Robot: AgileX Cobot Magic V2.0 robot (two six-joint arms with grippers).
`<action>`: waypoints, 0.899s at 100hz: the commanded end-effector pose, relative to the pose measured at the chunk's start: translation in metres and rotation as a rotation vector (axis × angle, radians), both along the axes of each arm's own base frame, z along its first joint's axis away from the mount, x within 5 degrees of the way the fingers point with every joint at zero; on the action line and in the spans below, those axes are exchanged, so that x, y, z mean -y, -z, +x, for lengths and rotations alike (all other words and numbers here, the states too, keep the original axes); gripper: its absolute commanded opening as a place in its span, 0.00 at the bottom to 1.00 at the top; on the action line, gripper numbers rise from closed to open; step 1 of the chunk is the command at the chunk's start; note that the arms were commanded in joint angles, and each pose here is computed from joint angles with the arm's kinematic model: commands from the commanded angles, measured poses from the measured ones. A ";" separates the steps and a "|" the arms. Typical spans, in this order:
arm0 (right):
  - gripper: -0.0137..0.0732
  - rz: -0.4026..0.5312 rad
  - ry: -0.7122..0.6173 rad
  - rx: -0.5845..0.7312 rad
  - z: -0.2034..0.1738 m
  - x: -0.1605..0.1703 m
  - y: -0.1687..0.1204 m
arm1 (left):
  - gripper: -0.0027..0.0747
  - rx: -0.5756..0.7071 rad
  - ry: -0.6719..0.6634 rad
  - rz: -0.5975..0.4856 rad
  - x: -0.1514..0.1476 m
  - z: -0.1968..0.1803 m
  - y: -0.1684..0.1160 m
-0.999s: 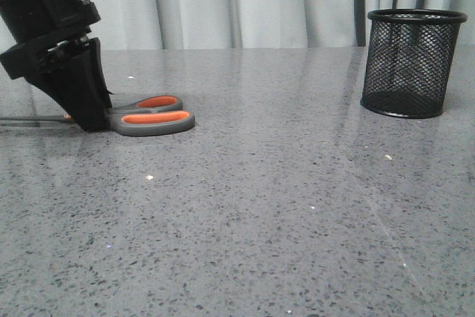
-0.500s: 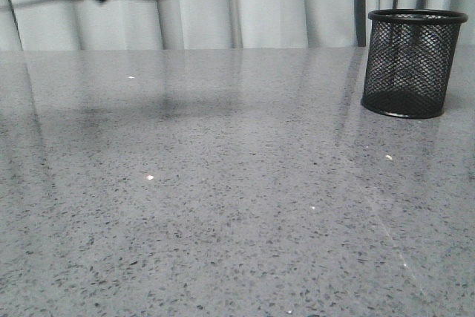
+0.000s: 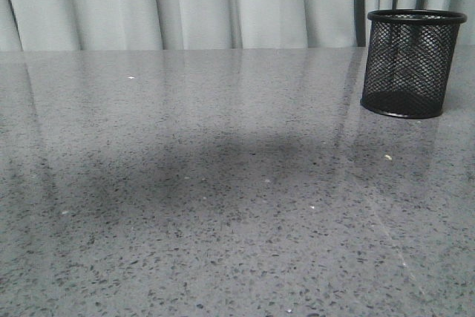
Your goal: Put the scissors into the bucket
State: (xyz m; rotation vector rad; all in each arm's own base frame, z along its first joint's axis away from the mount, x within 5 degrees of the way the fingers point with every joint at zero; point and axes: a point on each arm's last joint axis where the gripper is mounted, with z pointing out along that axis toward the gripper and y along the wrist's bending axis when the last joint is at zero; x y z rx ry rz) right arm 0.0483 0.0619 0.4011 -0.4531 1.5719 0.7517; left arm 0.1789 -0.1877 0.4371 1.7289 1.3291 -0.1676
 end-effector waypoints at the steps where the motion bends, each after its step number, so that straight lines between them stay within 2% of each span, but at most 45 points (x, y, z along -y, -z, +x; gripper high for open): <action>1: 0.81 0.047 0.012 0.057 0.006 0.001 -0.022 | 0.02 0.085 0.033 -0.117 0.006 -0.016 -0.023; 32: 0.81 0.039 -0.014 -0.018 0.034 -0.003 -0.029 | 0.02 0.196 0.126 -0.153 0.027 -0.038 -0.030; 47: 0.81 0.081 -0.060 -0.063 0.045 -0.007 -0.028 | 0.02 0.194 0.128 -0.153 0.030 -0.036 -0.028; 75: 0.81 0.082 -0.071 -0.175 0.080 -0.011 -0.015 | 0.02 0.201 0.124 -0.162 0.030 -0.036 -0.029; 90: 0.81 0.096 -0.157 -0.248 0.096 -0.022 -0.006 | 0.02 0.211 0.118 -0.176 0.030 -0.035 -0.031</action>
